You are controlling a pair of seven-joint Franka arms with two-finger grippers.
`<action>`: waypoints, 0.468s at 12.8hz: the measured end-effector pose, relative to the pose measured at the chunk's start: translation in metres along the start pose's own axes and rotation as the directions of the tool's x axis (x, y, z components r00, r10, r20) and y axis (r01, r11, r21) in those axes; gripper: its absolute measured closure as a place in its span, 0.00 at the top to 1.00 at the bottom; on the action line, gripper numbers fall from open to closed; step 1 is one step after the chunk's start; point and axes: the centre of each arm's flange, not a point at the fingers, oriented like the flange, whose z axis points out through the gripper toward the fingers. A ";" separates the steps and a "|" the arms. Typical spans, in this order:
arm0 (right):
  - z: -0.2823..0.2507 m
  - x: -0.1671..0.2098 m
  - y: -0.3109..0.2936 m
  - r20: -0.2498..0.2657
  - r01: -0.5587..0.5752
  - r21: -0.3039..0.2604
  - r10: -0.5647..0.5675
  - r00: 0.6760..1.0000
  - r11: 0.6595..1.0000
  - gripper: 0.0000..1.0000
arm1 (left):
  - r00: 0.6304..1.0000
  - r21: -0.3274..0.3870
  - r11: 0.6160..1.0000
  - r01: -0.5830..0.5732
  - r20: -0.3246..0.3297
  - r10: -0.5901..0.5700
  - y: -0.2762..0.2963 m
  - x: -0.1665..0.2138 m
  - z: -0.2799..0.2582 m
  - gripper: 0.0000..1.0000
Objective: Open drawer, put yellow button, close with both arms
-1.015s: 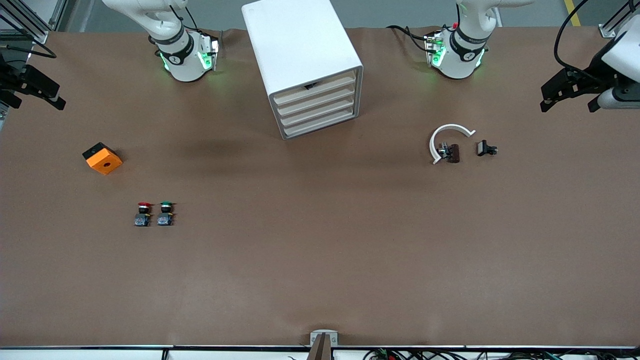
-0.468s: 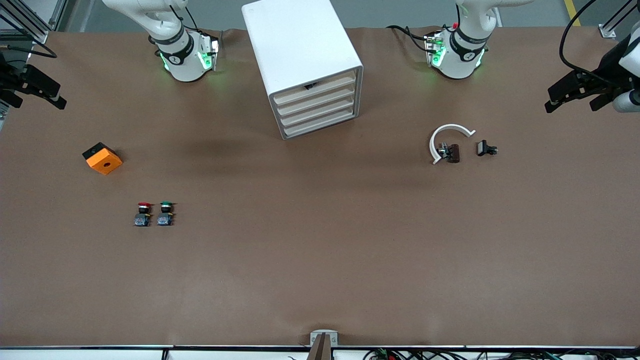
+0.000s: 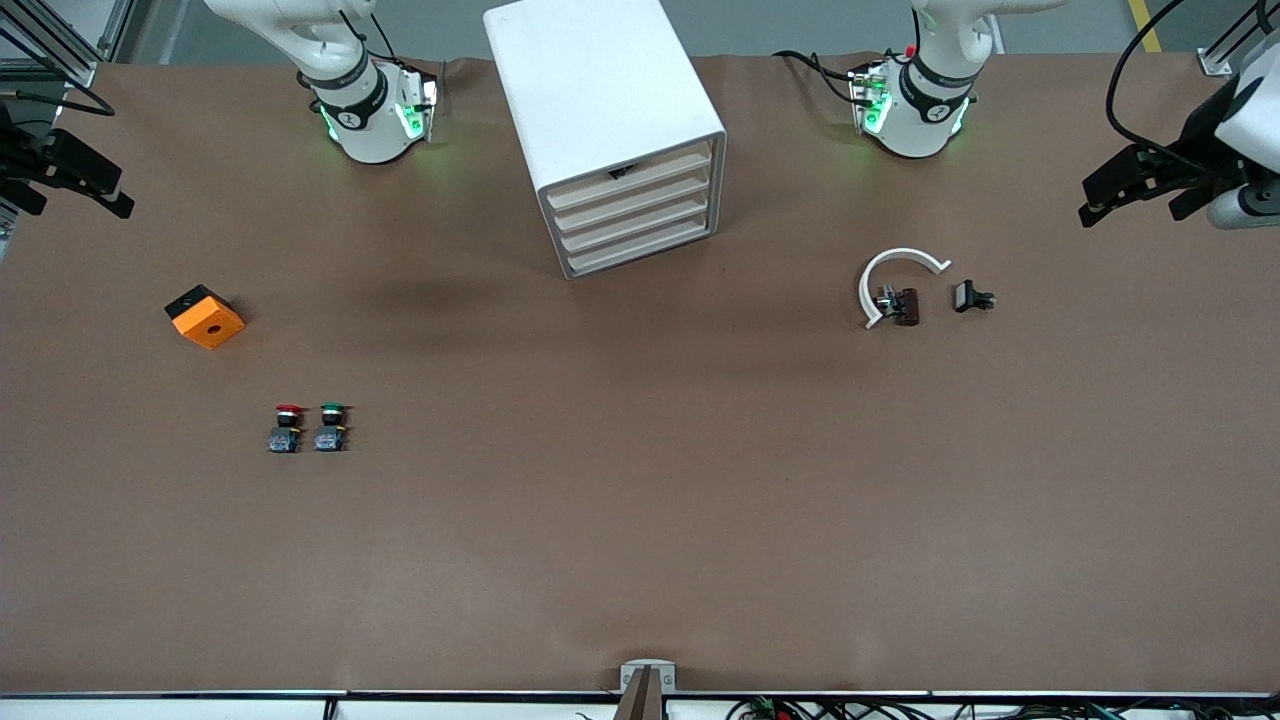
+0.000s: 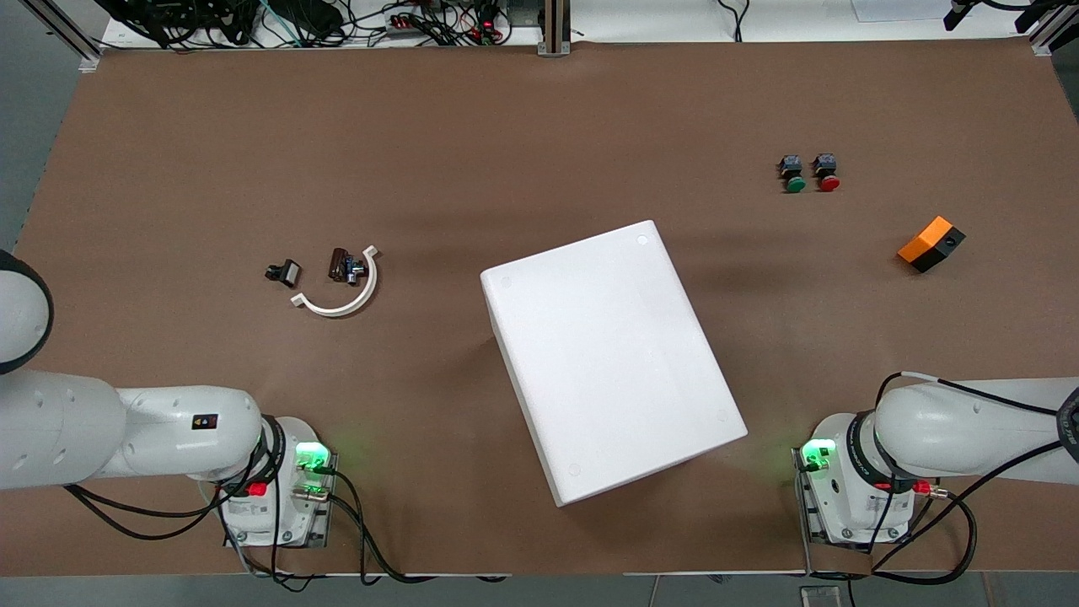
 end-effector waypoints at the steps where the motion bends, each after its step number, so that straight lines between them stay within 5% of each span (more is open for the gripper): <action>1: 0.000 0.000 0.000 0.000 0.000 0.000 0.000 1.000 1.000 1.00 | 1.000 0.001 1.000 -0.002 0.003 0.002 0.002 0.000 0.001 1.00; 6: 0.000 0.000 0.000 0.002 0.000 0.000 0.000 1.000 1.000 1.00 | 1.000 0.001 1.000 -0.004 -0.002 0.004 0.002 0.000 0.001 1.00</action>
